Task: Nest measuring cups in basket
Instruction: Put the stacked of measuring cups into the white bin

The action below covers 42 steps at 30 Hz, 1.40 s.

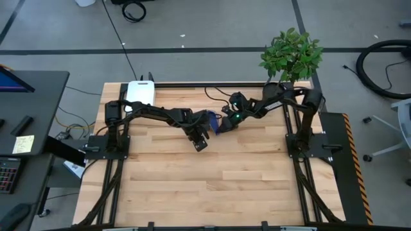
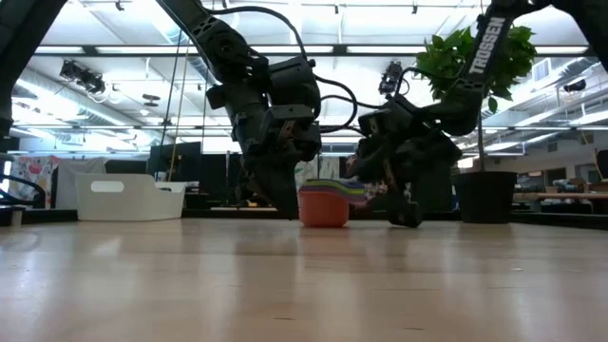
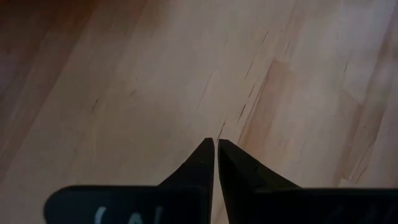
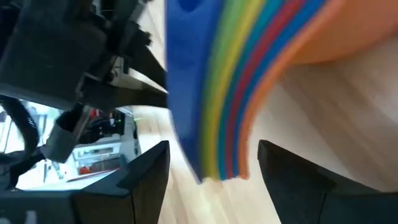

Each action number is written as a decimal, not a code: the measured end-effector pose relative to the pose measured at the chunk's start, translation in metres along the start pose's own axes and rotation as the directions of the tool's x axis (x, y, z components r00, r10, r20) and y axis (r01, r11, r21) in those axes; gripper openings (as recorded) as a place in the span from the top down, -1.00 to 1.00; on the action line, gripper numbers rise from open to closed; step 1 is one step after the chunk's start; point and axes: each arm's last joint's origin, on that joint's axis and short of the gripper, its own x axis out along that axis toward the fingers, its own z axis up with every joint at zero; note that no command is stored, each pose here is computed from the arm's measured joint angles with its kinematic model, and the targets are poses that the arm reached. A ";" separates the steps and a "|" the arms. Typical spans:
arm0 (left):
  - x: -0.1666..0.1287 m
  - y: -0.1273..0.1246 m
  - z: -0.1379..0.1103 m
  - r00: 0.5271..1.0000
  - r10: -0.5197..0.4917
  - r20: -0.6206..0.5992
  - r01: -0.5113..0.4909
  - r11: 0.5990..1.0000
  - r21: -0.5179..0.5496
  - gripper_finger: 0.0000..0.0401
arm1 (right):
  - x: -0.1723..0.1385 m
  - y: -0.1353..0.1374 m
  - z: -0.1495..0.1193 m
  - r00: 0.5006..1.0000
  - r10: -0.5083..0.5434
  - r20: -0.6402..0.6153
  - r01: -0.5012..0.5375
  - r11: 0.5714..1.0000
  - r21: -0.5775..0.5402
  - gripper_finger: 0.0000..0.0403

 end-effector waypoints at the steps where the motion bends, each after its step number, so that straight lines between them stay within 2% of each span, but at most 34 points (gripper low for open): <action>1: 0.000 0.000 0.000 1.000 0.000 0.001 0.000 1.000 0.000 0.86 | 0.001 0.002 0.001 1.000 0.011 0.006 -0.011 1.000 -0.012 -0.24; 5: 0.000 0.000 0.000 1.000 -0.002 0.005 0.002 1.000 0.002 0.86 | 0.002 0.005 0.005 0.999 0.032 0.042 -0.030 0.998 -0.060 -0.23; 12: 0.000 0.000 0.001 1.000 -0.002 0.006 0.002 1.000 0.003 0.86 | 0.002 0.005 0.007 0.997 0.011 0.080 -0.005 0.997 -0.082 -0.23; 20: 0.000 0.000 0.001 1.000 -0.002 0.007 0.002 1.000 0.003 0.86 | 0.006 0.015 0.010 0.988 0.048 0.145 -0.023 0.985 -0.173 -0.23; 33: 0.000 0.000 0.001 1.000 -0.003 0.009 0.003 1.000 0.005 0.86 | 0.019 0.022 0.001 0.988 0.026 0.153 0.012 0.969 -0.246 -0.23; 37: 0.000 -0.001 0.004 0.999 -0.012 0.037 0.009 0.997 0.071 0.86 | 0.021 0.023 0.000 0.985 0.012 0.170 0.032 0.966 -0.255 -0.23; 42: 0.000 -0.002 0.007 0.997 0.000 0.082 -0.009 0.995 0.102 0.86 | 0.021 0.024 0.000 0.985 0.009 0.173 0.036 0.966 -0.255 -0.22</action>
